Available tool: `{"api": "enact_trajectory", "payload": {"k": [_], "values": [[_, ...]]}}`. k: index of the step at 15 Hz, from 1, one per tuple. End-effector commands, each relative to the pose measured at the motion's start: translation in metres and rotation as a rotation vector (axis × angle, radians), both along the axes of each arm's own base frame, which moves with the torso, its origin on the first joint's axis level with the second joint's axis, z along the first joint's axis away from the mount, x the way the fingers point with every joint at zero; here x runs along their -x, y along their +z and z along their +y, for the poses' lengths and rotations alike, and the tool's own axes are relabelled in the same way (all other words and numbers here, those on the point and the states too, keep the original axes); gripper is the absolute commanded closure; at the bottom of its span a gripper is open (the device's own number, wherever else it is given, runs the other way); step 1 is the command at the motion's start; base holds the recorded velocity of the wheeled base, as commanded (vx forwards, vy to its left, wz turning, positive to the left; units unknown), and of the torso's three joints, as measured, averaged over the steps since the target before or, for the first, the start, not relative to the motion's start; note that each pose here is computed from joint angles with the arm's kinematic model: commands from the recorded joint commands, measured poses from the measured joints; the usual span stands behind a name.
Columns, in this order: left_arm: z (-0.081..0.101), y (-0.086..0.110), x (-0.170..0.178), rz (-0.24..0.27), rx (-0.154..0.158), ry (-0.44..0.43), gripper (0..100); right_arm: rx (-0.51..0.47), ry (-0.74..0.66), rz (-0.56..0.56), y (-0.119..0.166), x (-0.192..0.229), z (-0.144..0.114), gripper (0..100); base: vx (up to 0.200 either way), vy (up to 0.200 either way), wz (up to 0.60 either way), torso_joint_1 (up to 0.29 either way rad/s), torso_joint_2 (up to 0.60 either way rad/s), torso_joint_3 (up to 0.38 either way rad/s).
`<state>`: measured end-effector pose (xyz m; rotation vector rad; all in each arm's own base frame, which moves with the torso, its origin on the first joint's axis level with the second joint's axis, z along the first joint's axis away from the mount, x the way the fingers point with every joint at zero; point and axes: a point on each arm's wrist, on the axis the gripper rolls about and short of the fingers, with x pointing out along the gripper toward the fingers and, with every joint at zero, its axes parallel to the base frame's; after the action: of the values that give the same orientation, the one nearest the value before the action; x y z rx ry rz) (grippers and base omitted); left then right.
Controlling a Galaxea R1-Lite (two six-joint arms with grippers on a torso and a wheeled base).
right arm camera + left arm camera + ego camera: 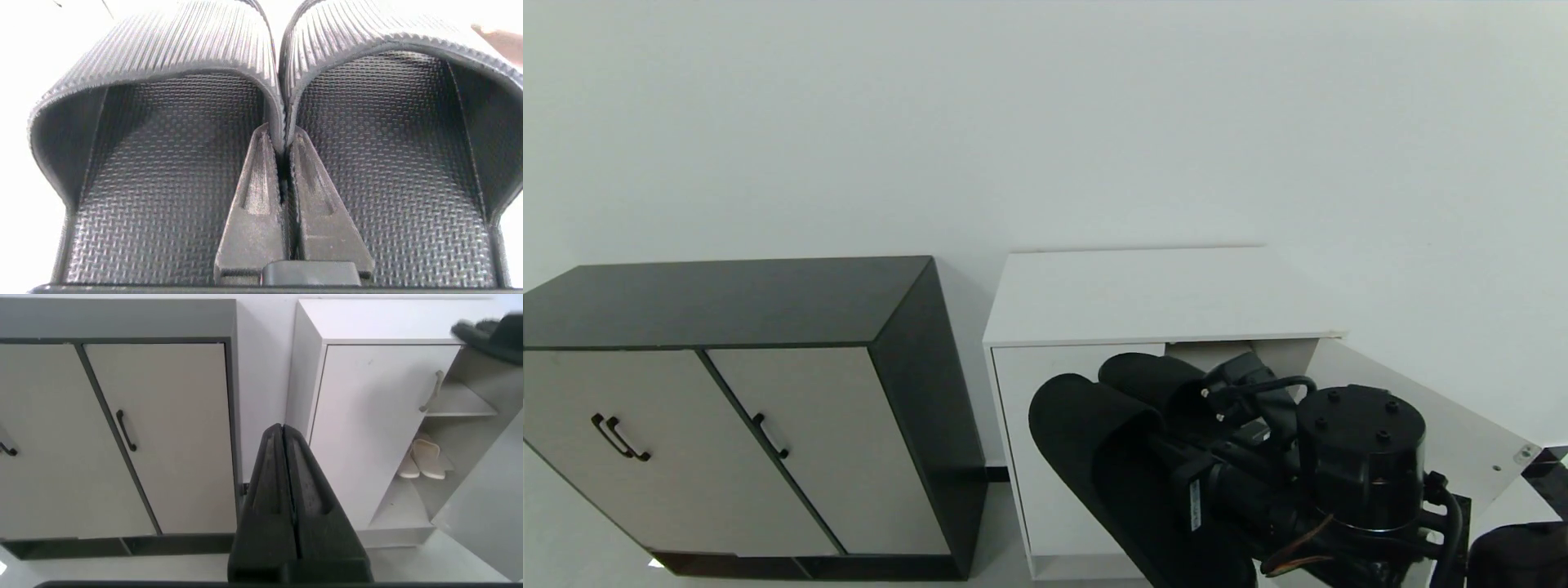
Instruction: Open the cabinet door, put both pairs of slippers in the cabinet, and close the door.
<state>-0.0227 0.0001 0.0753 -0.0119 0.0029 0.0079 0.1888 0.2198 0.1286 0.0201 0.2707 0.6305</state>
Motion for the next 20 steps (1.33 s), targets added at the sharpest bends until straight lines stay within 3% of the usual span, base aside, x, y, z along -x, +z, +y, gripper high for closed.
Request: {"api": "enact_trajectory", "payload": {"k": [1,16,20], "values": [[0.0000,0.0000,0.0000,0.000,0.000,0.001,100,0.032,0.014,0.001,-0.0079,0.0033,-0.0041,100,0.000,0.000,0.00,0.000,0.00,0.000],[0.0000,0.0000,0.0000,0.000,0.000,0.001,100,0.057,0.052,0.018,-0.0152,0.0061,-0.0062,100,0.000,-0.200,0.00,0.002,0.00,0.002],[0.0000,0.0000,0.0000,0.000,0.002,0.001,100,0.060,0.053,0.021,-0.0165,0.0058,-0.0058,100,0.000,0.000,0.00,0.000,0.00,0.000]]}}
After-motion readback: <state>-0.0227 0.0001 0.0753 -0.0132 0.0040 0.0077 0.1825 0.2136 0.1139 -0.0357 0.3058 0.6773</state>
